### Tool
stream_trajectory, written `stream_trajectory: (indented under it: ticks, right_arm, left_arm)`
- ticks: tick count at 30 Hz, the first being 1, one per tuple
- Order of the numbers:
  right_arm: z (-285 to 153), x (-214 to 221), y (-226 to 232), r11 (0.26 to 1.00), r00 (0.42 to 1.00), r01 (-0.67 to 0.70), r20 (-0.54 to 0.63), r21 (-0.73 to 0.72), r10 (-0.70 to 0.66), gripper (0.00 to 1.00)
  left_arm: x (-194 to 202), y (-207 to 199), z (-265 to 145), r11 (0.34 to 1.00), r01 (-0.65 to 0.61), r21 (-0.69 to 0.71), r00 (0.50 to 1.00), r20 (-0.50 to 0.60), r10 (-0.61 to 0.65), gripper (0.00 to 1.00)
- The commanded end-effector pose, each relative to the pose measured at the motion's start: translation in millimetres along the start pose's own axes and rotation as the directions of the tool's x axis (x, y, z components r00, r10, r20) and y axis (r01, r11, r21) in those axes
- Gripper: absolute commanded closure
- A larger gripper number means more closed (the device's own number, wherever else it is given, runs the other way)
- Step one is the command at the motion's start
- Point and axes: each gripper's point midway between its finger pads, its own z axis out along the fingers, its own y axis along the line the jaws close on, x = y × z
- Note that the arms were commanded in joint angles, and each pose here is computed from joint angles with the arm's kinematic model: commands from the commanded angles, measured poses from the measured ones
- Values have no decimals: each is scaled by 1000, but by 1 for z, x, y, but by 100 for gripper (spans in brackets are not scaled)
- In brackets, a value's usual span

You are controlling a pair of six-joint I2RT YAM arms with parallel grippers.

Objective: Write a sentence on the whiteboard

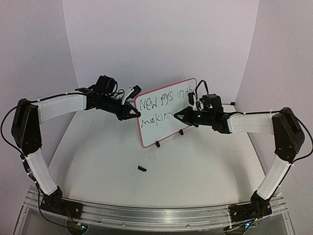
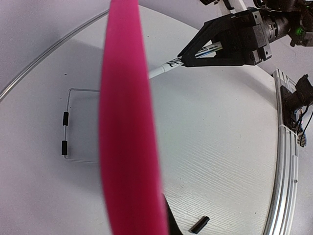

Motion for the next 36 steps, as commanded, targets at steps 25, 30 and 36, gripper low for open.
stream_trajectory:
  ticks: [25, 30, 36]
  right_arm:
    - [-9, 9, -16, 999, 1000, -14, 3, 33, 14, 100]
    - [-16, -2, -7, 1000, 999, 0, 34, 23, -1, 100]
    - [-9, -3, -2, 1000, 1000, 0, 20, -4, 0, 100]
  left_arm:
    - [37, -28, 13, 991, 87, 102, 987, -141, -72, 100]
    - [37, -28, 13, 991, 86, 102, 988, -139, -71, 100]
    - [36, -29, 12, 991, 85, 103, 988, -138, -70, 100]
